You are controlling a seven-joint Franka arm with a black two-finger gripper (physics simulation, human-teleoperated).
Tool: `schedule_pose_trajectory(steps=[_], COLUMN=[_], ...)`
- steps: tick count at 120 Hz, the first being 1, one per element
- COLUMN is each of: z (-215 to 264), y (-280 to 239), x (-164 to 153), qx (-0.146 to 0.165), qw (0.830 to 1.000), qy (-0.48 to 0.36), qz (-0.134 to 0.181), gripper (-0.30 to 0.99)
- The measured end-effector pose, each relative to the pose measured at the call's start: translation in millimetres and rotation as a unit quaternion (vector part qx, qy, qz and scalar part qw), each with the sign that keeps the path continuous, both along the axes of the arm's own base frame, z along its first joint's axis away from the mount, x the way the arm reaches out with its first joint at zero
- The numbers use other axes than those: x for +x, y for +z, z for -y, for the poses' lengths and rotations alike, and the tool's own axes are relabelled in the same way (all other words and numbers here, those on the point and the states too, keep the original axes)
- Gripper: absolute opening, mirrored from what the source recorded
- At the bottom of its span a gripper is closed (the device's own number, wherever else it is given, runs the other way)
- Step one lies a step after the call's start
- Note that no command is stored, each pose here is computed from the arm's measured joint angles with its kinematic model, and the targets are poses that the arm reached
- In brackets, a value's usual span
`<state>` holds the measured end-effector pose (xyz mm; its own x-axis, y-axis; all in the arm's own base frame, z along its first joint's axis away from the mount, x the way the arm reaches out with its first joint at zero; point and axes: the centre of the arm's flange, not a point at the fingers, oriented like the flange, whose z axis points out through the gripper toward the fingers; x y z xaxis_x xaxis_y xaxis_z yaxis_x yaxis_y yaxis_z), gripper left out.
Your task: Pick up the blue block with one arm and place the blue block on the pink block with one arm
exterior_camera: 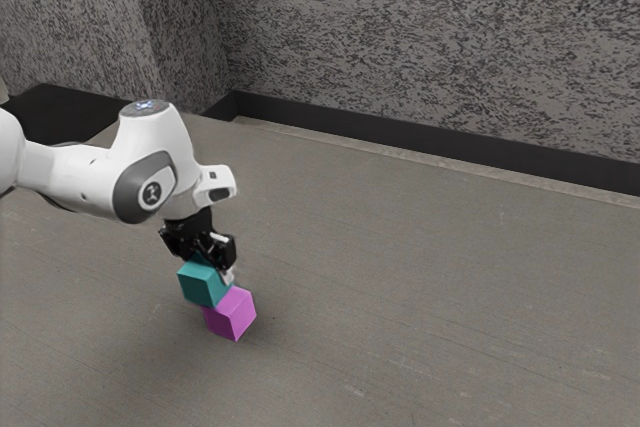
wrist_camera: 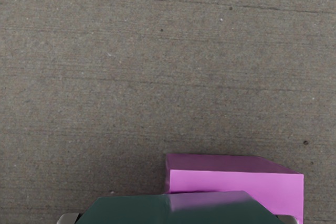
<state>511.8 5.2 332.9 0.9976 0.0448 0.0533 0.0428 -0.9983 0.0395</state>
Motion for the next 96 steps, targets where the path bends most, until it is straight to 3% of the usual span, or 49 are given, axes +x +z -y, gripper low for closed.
schedule_pose_trajectory(steps=[32, 86, 96], z=[-5.0, 31.8, 34.4], y=[-0.6, -1.7, -2.7], x=[0.1, 0.4, 0.4], qx=[0.0, -0.001, -0.003], qw=[1.0, 1.0, 0.999], qy=[0.005, -0.03, -0.035], qz=[0.0, -0.001, -0.002], gripper=[0.31, 0.31, 0.43])
